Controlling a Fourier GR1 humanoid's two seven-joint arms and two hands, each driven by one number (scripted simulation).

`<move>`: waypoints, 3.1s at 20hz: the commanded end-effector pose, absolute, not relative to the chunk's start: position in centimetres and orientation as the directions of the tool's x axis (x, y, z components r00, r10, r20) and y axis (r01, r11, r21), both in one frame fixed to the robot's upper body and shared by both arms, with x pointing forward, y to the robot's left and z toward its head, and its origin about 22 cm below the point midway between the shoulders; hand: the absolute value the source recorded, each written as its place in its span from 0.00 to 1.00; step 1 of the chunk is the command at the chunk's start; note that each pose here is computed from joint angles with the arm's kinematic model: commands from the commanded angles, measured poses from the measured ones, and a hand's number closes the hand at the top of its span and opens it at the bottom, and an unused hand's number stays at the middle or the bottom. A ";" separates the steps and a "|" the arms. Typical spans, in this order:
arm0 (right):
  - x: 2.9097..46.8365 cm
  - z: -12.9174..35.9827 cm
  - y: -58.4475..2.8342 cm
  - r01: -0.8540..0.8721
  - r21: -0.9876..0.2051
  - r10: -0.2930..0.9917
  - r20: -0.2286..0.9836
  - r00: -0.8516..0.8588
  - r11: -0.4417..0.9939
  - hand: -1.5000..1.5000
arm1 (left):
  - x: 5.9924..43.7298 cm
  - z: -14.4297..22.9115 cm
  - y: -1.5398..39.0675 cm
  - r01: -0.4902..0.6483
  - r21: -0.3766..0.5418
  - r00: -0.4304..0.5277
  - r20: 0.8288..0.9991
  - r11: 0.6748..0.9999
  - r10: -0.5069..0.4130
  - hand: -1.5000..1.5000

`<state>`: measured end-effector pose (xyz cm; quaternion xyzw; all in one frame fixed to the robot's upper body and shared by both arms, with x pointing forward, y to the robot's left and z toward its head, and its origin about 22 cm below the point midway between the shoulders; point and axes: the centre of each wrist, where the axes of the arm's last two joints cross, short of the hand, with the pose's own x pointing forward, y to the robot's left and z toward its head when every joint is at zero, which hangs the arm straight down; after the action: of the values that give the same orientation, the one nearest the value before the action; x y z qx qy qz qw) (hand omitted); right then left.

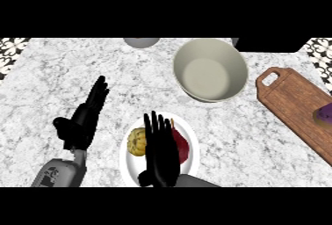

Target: Pick the squash from the plate and place it in the bowl

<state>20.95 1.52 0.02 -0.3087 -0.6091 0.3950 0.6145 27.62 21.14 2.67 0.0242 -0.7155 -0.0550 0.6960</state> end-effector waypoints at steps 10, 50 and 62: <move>22.4 -3.4 1.0 -0.242 -0.915 0.931 0.352 -0.095 0.322 1.00 | 28.6 2.9 20.2 0.058 0.097 -0.034 0.995 0.994 -0.095 0.50; 31.4 25.7 10.4 0.381 -0.614 0.700 0.700 -0.142 0.691 1.00 | 27.8 3.6 21.5 0.049 0.123 -0.030 0.992 0.991 -0.122 0.50; 38.7 26.7 5.0 0.475 -0.714 0.784 0.616 0.076 0.515 1.00 | 28.3 3.0 21.0 0.016 0.109 -0.015 0.994 0.994 -0.109 0.50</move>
<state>36.67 7.28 26.43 -0.4078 -0.7277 0.1212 0.5381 27.93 20.86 2.97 0.0283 -0.7126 -0.0516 0.6991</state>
